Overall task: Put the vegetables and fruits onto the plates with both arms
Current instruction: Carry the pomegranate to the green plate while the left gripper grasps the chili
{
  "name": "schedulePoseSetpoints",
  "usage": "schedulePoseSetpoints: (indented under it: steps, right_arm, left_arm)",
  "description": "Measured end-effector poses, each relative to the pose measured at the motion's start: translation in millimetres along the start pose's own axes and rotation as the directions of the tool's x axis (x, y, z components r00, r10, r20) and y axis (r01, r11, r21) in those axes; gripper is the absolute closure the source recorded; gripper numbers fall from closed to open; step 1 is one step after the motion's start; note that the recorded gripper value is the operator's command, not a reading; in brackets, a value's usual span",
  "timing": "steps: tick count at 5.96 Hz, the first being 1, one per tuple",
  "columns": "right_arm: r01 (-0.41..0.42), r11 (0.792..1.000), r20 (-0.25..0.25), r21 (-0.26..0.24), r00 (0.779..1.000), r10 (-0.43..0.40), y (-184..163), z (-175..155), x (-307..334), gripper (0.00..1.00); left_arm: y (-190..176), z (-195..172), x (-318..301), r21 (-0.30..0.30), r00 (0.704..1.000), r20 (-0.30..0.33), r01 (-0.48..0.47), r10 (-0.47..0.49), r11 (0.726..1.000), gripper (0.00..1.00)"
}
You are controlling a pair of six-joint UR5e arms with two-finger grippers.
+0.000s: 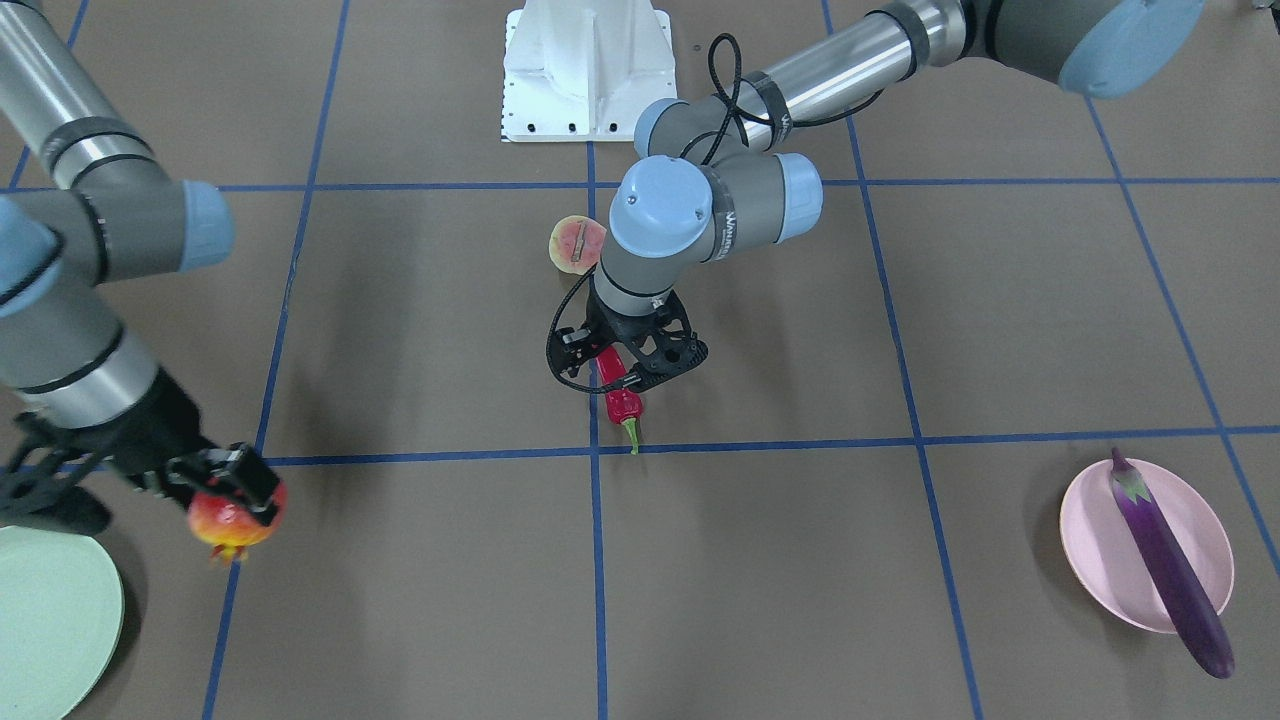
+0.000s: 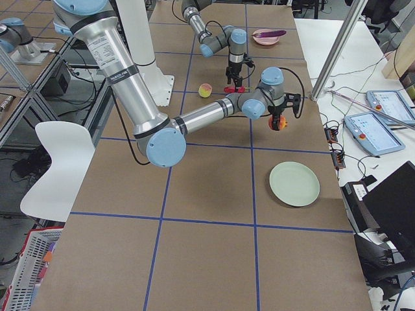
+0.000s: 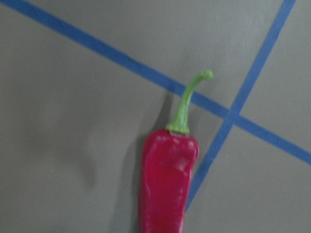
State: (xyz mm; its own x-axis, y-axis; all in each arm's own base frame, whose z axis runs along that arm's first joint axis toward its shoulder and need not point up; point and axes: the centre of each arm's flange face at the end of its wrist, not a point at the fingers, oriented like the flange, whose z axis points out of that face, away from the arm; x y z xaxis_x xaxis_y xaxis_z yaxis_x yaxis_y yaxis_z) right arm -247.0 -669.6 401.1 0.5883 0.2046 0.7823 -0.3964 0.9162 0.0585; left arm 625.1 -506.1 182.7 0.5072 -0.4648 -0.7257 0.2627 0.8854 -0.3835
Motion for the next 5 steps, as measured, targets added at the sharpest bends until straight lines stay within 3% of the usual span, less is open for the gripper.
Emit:
schedulePoseSetpoints:
  steps: [1, 2, 3, 4, 5]
  right_arm:
    - [0.025, 0.999, -0.099, 0.049, 0.995, -0.02, -37.5, 6.5, 59.9, 1.0]
    - [0.049, 0.996, -0.198, 0.071, 0.98, -0.034, -59.0, 20.0, 108.8, 1.0]
    - [0.048, 0.997, -0.267, 0.066, 0.963, -0.029, -66.7, 36.2, 141.8, 0.61]
    - [0.04, 0.998, -0.313, 0.05, 0.949, -0.023, -64.2, 55.2, 159.5, 0.46]
    - [0.041, 0.999, -0.333, 0.026, 0.943, -0.03, -54.1, 72.4, 163.9, 0.0]
  left_arm:
    - [4.8, 8.2, 0.7, 0.006, 1.0, 0.007, 0.002, -0.002, 1.0, 1.0]
    - [5.1, 11.6, 0.6, 0.01, 1.0, 0.011, 0.002, -0.002, 1.0, 1.0]
    - [-1.0, 8.2, 1.1, 0.018, 1.0, 0.009, 0.006, -0.006, 1.0, 1.0]
    - [-17.1, -7.3, 3.6, 0.037, 1.0, -0.008, 0.015, -0.015, 0.999, 1.0]
    - [-41.1, -35.7, 6.4, 0.063, 0.999, -0.043, 0.03, -0.027, 0.998, 1.0]
